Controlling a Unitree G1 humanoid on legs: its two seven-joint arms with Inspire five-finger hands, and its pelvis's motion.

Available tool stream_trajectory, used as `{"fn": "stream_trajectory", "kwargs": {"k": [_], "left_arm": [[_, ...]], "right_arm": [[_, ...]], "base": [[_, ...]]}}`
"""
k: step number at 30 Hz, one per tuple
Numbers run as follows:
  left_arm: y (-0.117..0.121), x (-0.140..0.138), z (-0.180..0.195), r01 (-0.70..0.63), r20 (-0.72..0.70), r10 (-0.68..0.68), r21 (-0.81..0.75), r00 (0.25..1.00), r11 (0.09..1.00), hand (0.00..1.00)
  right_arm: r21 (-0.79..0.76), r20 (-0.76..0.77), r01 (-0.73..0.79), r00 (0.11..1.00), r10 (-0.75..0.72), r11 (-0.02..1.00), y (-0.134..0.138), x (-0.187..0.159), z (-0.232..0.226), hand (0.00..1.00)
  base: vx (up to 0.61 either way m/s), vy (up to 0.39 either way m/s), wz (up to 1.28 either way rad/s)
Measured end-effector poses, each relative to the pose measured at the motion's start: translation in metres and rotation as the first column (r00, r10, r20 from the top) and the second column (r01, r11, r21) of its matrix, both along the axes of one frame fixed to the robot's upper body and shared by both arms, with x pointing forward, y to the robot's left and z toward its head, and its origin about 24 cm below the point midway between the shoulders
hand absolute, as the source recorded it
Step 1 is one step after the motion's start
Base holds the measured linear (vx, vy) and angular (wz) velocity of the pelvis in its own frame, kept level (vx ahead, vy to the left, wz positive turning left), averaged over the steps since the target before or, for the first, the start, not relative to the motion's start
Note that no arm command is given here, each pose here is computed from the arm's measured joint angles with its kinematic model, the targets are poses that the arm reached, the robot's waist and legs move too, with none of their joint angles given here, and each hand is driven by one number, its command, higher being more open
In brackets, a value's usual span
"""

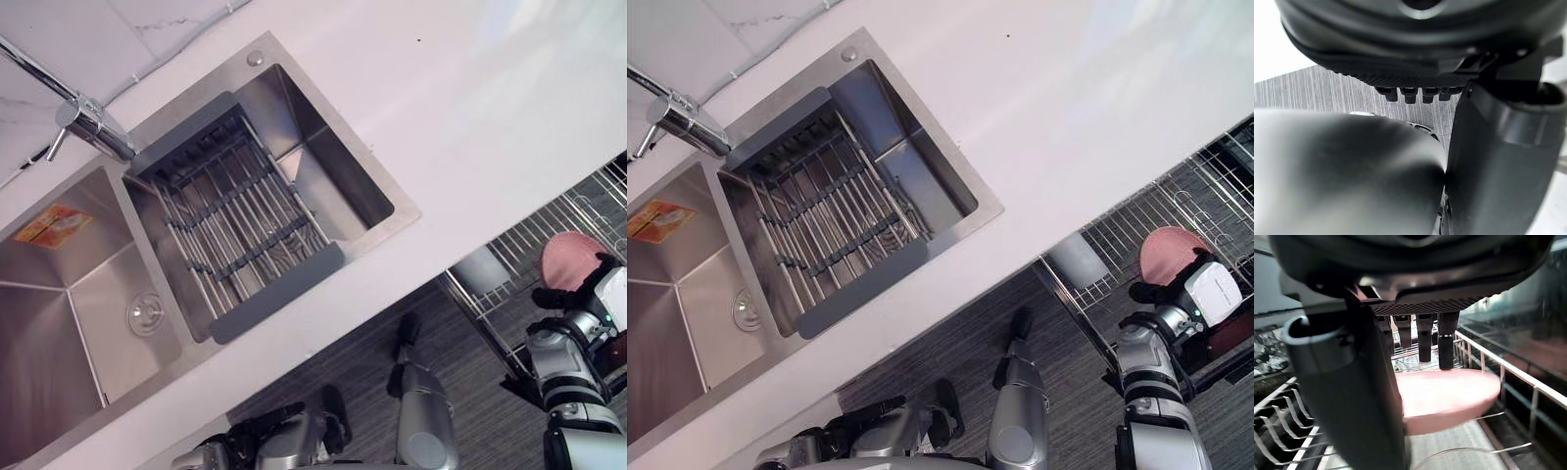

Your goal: Walk over to the sink, pick up the cup, carry it to the dishwasher, place the cup inside the dishwasher, then close the dishwasher door

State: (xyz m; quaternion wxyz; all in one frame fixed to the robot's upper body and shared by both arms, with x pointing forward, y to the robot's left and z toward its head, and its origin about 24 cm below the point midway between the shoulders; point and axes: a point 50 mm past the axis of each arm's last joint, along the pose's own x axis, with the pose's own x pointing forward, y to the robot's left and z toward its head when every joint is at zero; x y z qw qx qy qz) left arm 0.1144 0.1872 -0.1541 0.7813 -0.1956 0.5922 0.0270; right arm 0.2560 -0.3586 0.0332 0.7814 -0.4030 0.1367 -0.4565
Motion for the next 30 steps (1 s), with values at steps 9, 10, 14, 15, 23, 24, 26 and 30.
{"fn": "stream_trajectory", "kwargs": {"k": [9,10,14,15,23,24,26,30], "left_arm": [[-0.002,-0.004,-0.002,-0.034,-0.025,0.034,-0.007,0.999,0.999,1.0],[-0.001,-0.006,-0.002,-0.051,-0.03,0.051,-0.005,0.998,0.999,1.0],[0.004,-0.021,-0.006,-0.102,-0.072,0.104,0.027,0.992,0.994,1.0],[0.006,-0.026,-0.007,-0.119,-0.088,0.123,0.048,0.989,0.992,1.0],[0.012,-0.049,-0.011,-0.116,-0.196,0.138,0.118,0.971,0.986,1.0],[0.012,-0.05,-0.012,-0.11,-0.209,0.133,0.121,0.969,0.987,1.0],[0.012,-0.054,-0.012,-0.106,-0.239,0.135,0.132,0.961,0.986,1.0],[0.012,-0.053,-0.013,-0.112,-0.244,0.143,0.139,0.959,0.984,1.0]], "right_arm": [[0.109,0.448,-0.29,0.868,0.213,0.951,0.051,0.002,0.031,1.0],[0.096,0.503,-0.301,0.837,0.215,0.949,0.05,0.0,0.043,1.0],[0.186,0.684,-0.272,0.725,0.074,0.944,0.032,-0.015,0.061,1.0],[0.263,0.726,-0.225,0.687,-0.039,0.938,0.018,-0.026,0.059,1.0],[0.746,0.523,0.147,0.474,-0.708,0.649,-0.028,-0.139,-0.041,1.0],[0.792,0.478,0.147,0.455,-0.751,0.593,-0.023,-0.147,-0.055,1.0],[0.915,0.3,0.12,0.435,-0.849,0.385,0.009,-0.17,-0.105,1.0],[0.985,0.174,-0.052,0.406,-0.897,0.167,0.069,-0.172,-0.145,1.0]], "base": [[0.1,0.003,-0.01],[0.07,0.001,-0.05],[0.03,0.018,-0.12],[0.01,0.035,-0.07],[-0.02,0.03,0.04],[-0.04,0.01,0.13],[-0.05,0.01,0.03],[-0.07,0.006,0.03]]}}
